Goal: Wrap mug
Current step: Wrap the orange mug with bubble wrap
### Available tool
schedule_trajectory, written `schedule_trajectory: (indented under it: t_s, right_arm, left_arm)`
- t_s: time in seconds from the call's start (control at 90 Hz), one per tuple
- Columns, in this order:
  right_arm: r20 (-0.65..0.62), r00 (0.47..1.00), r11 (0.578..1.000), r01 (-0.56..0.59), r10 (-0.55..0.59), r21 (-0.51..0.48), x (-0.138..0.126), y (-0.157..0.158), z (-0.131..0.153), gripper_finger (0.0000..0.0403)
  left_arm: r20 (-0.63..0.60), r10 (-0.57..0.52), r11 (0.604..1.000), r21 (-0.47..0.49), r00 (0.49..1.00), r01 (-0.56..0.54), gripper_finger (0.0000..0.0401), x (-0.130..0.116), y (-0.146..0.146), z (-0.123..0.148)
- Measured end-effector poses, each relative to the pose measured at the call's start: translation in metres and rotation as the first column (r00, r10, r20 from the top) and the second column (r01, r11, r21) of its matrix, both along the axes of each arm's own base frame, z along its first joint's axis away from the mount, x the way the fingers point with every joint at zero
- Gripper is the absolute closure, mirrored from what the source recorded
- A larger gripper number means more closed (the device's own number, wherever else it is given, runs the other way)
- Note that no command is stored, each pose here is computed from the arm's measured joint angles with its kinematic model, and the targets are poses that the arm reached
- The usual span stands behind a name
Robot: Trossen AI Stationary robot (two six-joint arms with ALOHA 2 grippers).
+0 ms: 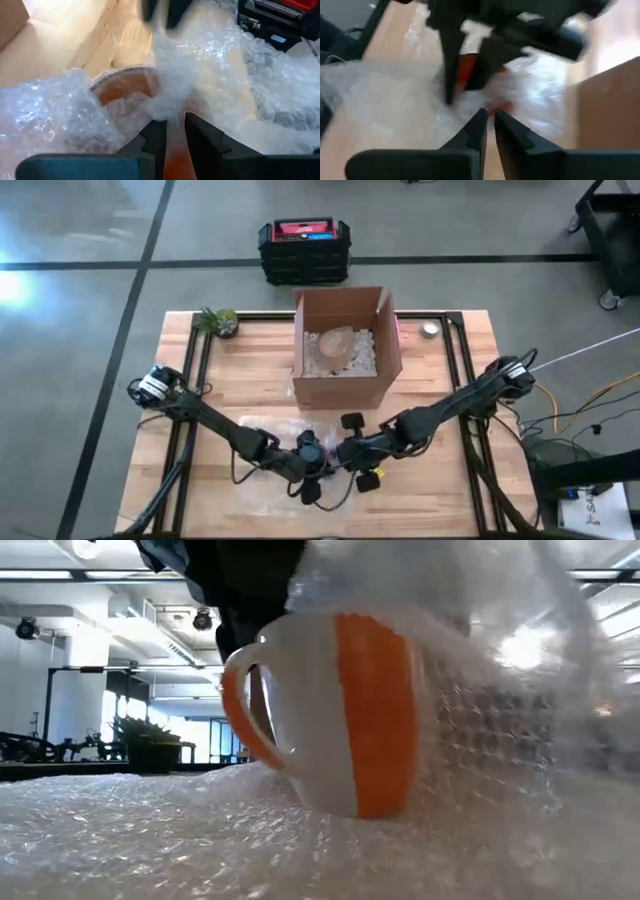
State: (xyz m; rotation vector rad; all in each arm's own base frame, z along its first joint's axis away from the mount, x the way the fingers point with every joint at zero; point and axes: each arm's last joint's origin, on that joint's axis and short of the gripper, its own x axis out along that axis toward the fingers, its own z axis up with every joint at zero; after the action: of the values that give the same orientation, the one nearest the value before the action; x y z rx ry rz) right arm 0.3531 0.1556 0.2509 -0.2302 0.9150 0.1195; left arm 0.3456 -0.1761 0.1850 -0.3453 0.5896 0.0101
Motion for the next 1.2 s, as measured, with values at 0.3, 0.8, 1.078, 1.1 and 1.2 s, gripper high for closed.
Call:
schedule_trajectory:
  t_s: [0.3,0.8,1.078,1.1,1.2]
  right_arm:
    - [-0.085,0.995,0.997,-0.042,0.048,0.062,0.014,0.008,-0.040,0.0388]
    - [-0.216,0.975,0.997,-0.050,0.062,0.064,0.022,0.013,-0.087,0.0401]
    - [-0.214,0.975,0.997,-0.048,0.060,0.057,0.022,0.013,-0.087,0.0400]
    - [-0.211,0.976,0.997,-0.048,0.060,0.058,0.022,0.013,-0.087,0.0400]
    - [-0.210,0.976,0.997,-0.050,0.061,0.059,0.022,0.013,-0.087,0.0400]
  left_arm:
    - [0.001,0.000,1.000,-0.001,1.000,0.000,0.0343,0.000,0.000,0.000]
    - [0.089,-0.026,0.998,-0.047,0.996,0.031,0.0343,-0.020,0.007,0.053]
    - [0.097,0.055,0.998,0.021,0.994,-0.057,0.0354,-0.014,0.013,0.045]
    - [0.098,0.057,0.998,0.026,0.994,-0.060,0.0355,-0.012,0.013,0.042]
    - [0.122,0.054,0.997,0.052,0.991,-0.060,0.0359,-0.005,0.011,0.033]
